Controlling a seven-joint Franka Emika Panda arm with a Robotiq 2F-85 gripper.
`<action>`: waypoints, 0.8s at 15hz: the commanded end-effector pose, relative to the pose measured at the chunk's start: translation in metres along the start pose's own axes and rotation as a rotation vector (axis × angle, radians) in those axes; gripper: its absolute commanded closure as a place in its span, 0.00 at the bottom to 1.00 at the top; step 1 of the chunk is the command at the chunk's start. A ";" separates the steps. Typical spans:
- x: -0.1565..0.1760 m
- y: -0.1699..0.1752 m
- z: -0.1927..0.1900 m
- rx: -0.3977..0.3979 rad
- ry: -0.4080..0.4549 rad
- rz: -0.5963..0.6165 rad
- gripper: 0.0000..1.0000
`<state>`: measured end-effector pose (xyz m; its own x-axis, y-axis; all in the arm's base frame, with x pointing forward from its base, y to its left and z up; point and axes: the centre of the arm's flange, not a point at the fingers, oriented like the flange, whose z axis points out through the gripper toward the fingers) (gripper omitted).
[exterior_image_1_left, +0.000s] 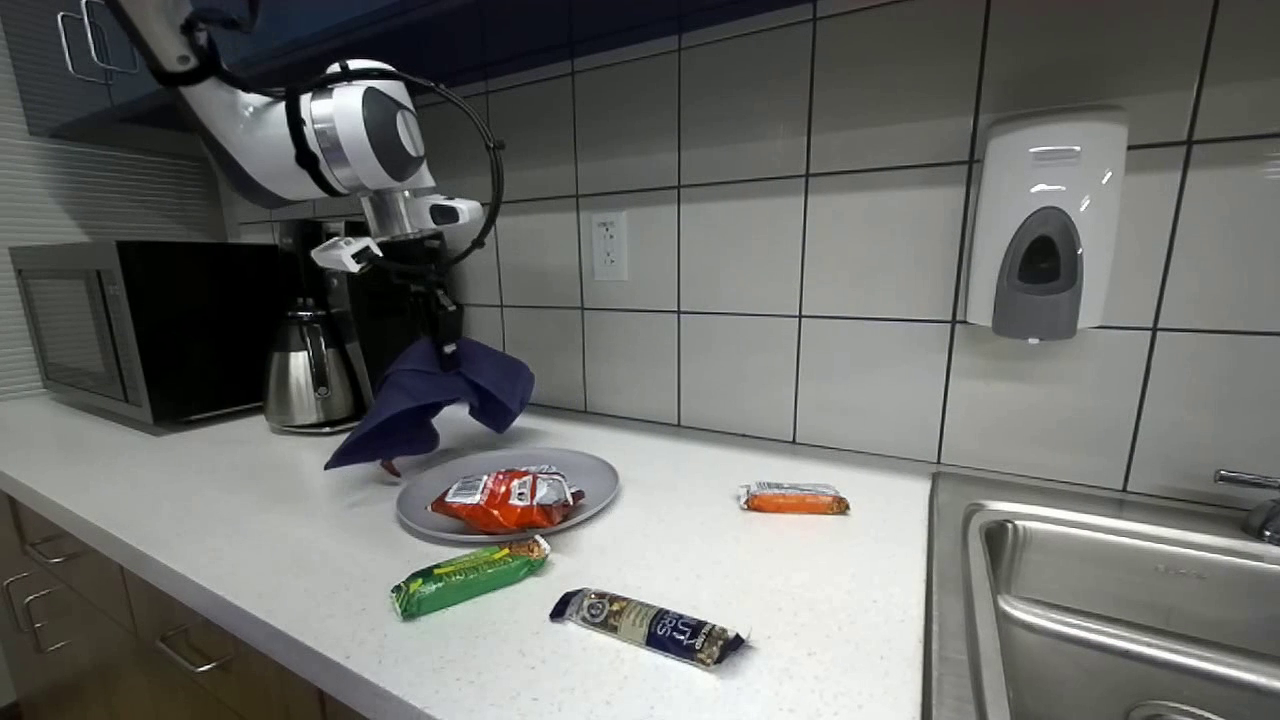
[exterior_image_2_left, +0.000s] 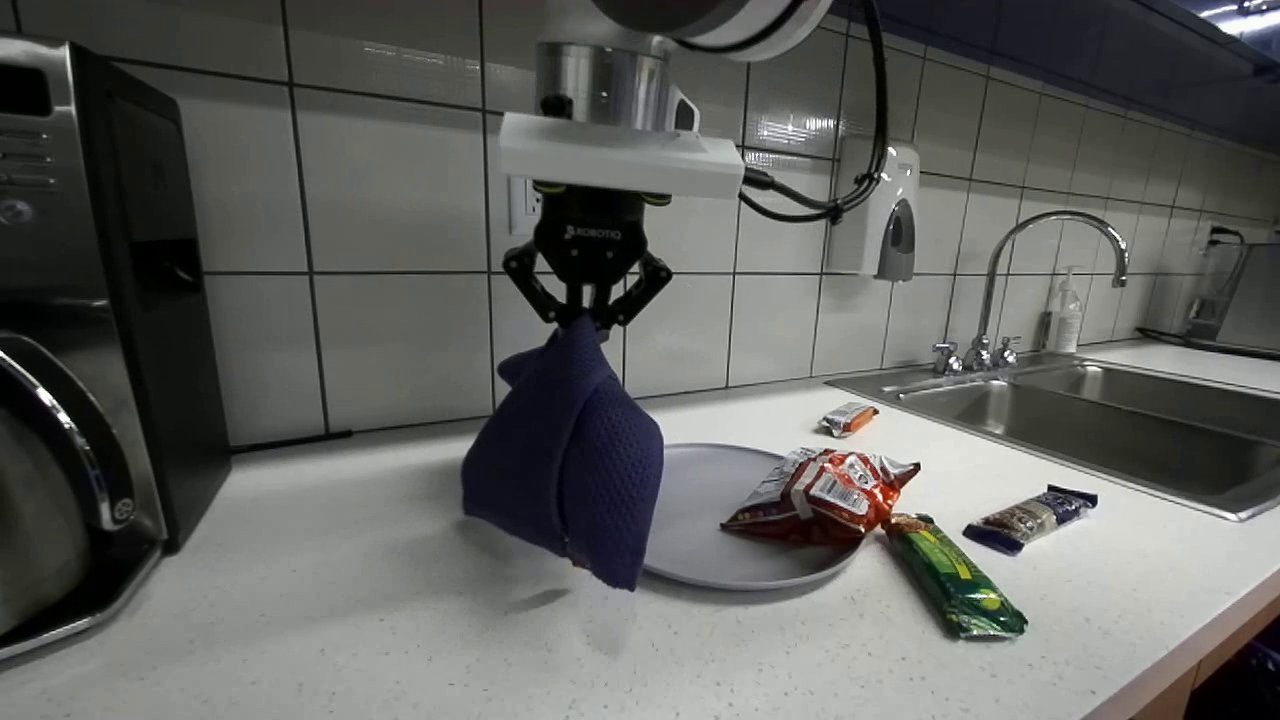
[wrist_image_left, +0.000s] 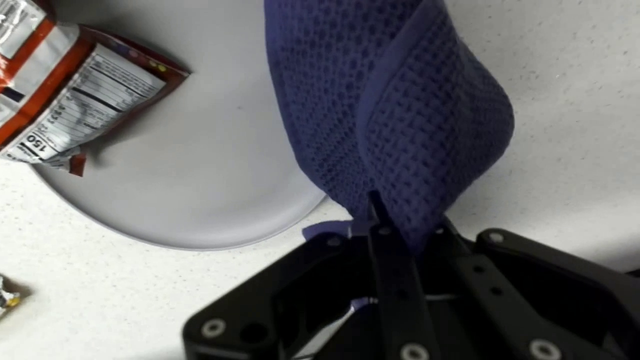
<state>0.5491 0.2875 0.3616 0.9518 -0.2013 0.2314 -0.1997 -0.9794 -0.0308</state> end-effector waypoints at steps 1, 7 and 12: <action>-0.017 -0.019 -0.020 0.046 0.016 -0.108 0.99; -0.050 -0.052 -0.030 0.089 0.008 -0.268 0.99; -0.067 -0.067 -0.024 0.106 -0.023 -0.347 0.99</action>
<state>0.5001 0.3664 0.3709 0.9672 0.0997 0.2337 0.1134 -0.9925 -0.0462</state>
